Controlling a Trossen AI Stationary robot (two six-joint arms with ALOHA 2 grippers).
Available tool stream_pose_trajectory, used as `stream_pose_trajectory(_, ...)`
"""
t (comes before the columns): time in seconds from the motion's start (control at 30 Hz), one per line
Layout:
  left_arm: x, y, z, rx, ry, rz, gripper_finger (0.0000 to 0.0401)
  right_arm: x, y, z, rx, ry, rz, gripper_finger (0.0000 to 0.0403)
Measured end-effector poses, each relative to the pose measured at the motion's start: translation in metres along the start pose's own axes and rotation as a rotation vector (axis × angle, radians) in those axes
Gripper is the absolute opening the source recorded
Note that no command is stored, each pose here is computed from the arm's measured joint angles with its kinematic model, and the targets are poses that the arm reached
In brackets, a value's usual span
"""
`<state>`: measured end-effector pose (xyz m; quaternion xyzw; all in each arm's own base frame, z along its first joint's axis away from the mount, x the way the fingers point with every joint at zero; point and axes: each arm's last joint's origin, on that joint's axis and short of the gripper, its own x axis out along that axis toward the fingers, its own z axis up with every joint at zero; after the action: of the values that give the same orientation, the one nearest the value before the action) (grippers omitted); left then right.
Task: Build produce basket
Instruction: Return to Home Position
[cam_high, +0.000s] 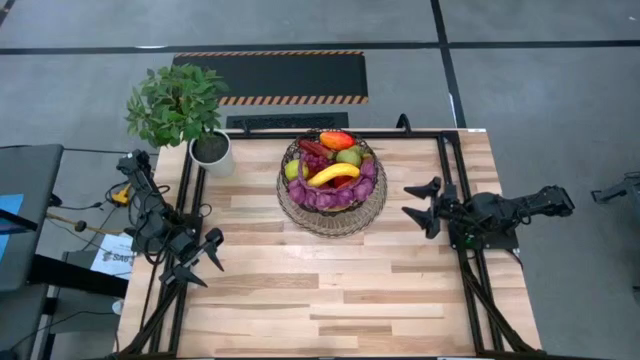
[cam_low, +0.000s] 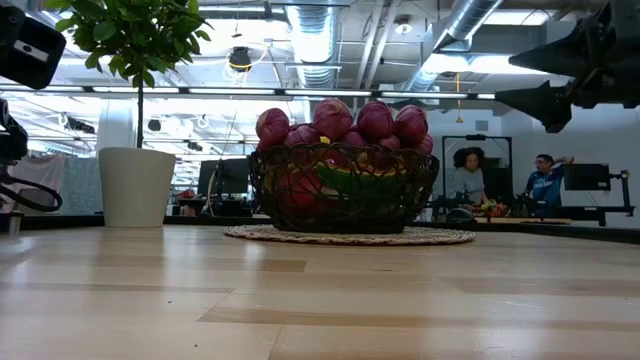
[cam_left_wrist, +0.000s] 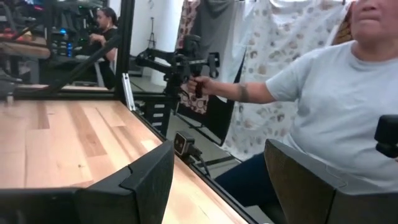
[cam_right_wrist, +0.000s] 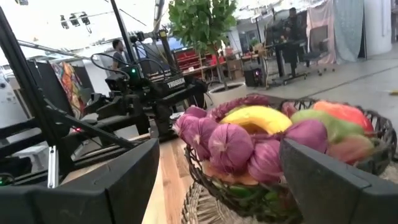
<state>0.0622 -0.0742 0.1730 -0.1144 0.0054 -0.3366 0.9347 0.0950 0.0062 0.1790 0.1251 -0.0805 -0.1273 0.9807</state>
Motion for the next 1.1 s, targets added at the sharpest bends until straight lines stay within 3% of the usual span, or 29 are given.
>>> stream_pose_trajectory(0.33, 0.0001, -0.0002, -0.0004, -0.122, 0.003, -0.008, 0.0237, -0.0002, -0.0014, -0.0064, 0.006, 0.059, -0.012, 0.035)
stream_pose_trajectory(1.1, 0.0002, -0.0001, -0.0012, -0.109, 0.005, -0.008, 0.0237, -0.0001, -0.0014, -0.0068, 0.009, 0.059, -0.01, 0.035)
